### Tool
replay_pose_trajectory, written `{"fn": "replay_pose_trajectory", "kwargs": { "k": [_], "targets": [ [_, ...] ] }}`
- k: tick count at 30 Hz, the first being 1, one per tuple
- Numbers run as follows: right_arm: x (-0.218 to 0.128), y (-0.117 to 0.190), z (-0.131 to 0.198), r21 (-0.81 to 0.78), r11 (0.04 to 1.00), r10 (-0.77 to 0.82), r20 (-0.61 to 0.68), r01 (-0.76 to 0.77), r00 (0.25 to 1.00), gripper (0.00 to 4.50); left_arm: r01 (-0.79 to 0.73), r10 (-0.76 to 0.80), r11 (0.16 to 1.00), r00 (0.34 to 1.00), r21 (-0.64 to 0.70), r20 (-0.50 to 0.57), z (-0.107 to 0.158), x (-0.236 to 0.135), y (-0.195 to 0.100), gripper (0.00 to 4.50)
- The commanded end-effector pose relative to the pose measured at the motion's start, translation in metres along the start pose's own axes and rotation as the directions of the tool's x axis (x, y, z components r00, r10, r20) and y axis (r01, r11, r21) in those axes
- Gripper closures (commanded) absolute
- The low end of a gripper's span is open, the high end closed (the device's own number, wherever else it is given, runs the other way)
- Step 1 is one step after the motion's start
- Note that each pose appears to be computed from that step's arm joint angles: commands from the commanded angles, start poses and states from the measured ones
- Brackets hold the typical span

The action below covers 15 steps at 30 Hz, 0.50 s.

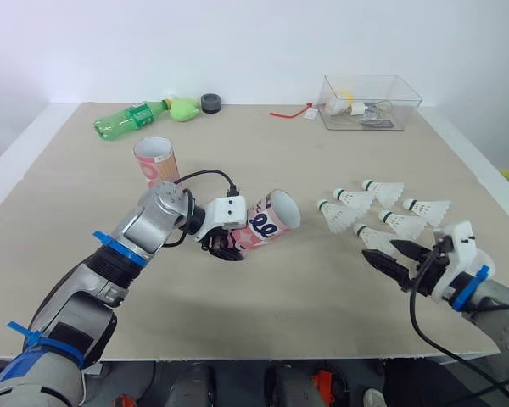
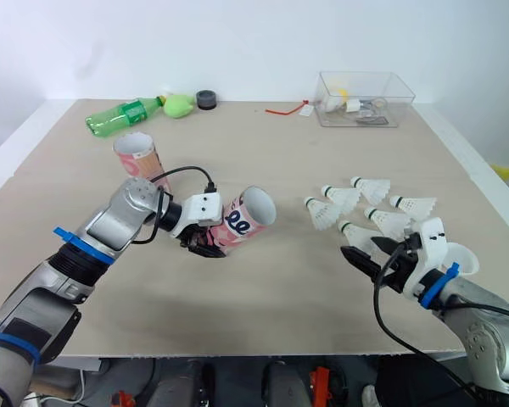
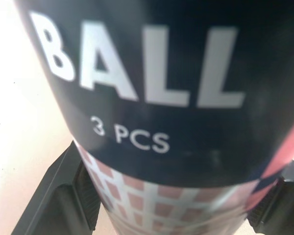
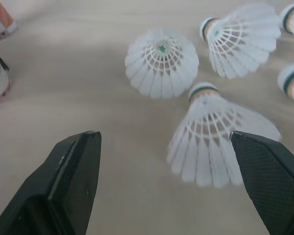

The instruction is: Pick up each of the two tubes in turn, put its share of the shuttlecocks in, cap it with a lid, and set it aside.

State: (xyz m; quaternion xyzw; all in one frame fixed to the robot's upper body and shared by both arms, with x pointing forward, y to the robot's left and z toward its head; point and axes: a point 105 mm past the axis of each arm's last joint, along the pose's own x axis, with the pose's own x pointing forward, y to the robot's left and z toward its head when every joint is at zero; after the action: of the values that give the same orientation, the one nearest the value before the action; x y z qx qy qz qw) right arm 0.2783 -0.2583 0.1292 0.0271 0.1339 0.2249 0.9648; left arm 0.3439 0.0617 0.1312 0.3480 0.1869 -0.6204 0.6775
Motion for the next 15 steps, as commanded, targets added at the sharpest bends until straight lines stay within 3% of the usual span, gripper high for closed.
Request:
{"fn": "replay_pose_trajectory", "kwargs": {
  "k": [1, 11, 15],
  "targets": [
    [0.009, 0.004, 0.004, -0.014, 1.000, 0.014, 0.009, -0.014, 1.000, 0.00, -0.017, 0.017, 1.000, 1.000, 0.004, 0.000, 0.000, 0.000, 0.001, 1.23],
    [0.018, -0.003, -0.004, -0.007, 0.999, -0.044, -0.038, 0.044, 0.998, 0.00, -0.023, 0.023, 1.000, 1.000, -0.007, 0.004, -0.002, -0.001, -0.002, 1.23],
    [0.018, -0.003, -0.002, -0.018, 0.999, -0.035, -0.039, 0.034, 0.999, 1.65, -0.027, 0.027, 1.000, 1.000, -0.006, 0.004, -0.003, 0.000, -0.002, 1.28]
  ]
}}
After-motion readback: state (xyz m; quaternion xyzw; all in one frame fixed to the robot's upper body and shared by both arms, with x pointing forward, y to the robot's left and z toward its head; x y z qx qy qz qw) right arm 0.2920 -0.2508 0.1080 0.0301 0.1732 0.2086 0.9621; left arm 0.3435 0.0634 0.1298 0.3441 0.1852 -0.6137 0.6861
